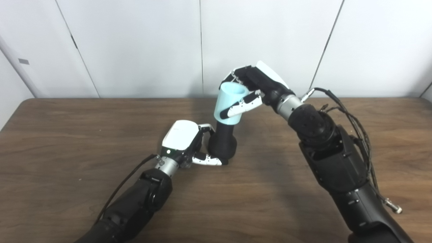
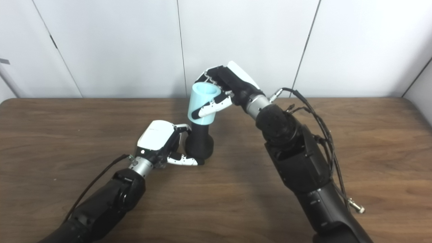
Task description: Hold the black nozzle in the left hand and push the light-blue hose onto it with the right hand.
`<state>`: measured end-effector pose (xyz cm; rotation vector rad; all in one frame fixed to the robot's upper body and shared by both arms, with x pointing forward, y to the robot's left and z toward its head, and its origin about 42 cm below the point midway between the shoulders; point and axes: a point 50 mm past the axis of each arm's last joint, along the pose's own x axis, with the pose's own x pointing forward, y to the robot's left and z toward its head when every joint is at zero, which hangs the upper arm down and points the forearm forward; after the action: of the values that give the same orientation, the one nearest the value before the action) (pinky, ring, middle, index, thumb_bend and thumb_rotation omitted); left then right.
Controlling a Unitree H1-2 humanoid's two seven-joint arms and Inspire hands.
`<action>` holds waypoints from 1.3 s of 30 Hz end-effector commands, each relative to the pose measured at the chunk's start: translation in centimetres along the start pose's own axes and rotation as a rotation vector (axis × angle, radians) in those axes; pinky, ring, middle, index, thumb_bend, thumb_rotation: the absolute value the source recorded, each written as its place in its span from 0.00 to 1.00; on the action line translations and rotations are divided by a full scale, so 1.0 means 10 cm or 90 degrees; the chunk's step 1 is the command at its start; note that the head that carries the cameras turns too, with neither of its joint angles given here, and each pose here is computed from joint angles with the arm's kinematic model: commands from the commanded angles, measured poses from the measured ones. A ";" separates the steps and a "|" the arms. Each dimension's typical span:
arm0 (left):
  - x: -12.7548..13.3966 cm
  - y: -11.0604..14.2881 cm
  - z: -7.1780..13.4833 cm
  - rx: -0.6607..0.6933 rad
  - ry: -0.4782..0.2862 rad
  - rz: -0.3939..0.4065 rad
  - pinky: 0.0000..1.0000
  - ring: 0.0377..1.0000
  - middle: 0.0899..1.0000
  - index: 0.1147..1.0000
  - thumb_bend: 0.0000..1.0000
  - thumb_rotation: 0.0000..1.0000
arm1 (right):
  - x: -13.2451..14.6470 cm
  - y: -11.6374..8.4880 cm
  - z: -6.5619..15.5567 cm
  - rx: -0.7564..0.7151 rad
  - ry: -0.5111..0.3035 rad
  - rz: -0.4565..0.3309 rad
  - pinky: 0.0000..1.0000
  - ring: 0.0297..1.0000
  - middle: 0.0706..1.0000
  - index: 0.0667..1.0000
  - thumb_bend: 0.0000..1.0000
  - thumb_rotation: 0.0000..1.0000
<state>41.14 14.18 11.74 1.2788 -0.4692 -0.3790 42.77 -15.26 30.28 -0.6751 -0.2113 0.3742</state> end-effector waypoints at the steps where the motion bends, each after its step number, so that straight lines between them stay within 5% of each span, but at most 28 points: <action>1: -0.55 -0.78 0.18 -0.015 -0.011 -0.226 0.25 0.33 0.38 0.48 0.49 0.00 | 0.04 -0.20 0.29 -0.021 -0.073 -0.047 0.32 0.39 0.43 0.49 0.52 0.00; 19: -0.55 -0.77 0.18 -0.019 -0.012 -0.225 0.27 0.33 0.40 0.49 0.49 0.00 | -0.04 0.09 0.16 -0.061 -0.054 0.015 0.36 0.40 0.44 0.48 0.52 0.00; 28: -0.55 -0.77 0.18 -0.029 0.000 -0.232 0.26 0.34 0.40 0.48 0.49 0.00 | -0.06 0.08 0.07 -0.124 -0.092 0.034 0.34 0.39 0.44 0.49 0.52 0.00; 39: -0.55 -0.74 0.17 -0.021 -0.012 -0.232 0.25 0.33 0.40 0.49 0.49 0.00 | -0.09 0.12 0.04 -0.308 -0.158 0.083 0.34 0.37 0.45 0.49 0.51 0.00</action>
<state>41.05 14.16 11.78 1.2625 -0.4620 -0.3835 41.28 -14.44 29.47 -1.0366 -0.4767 0.4859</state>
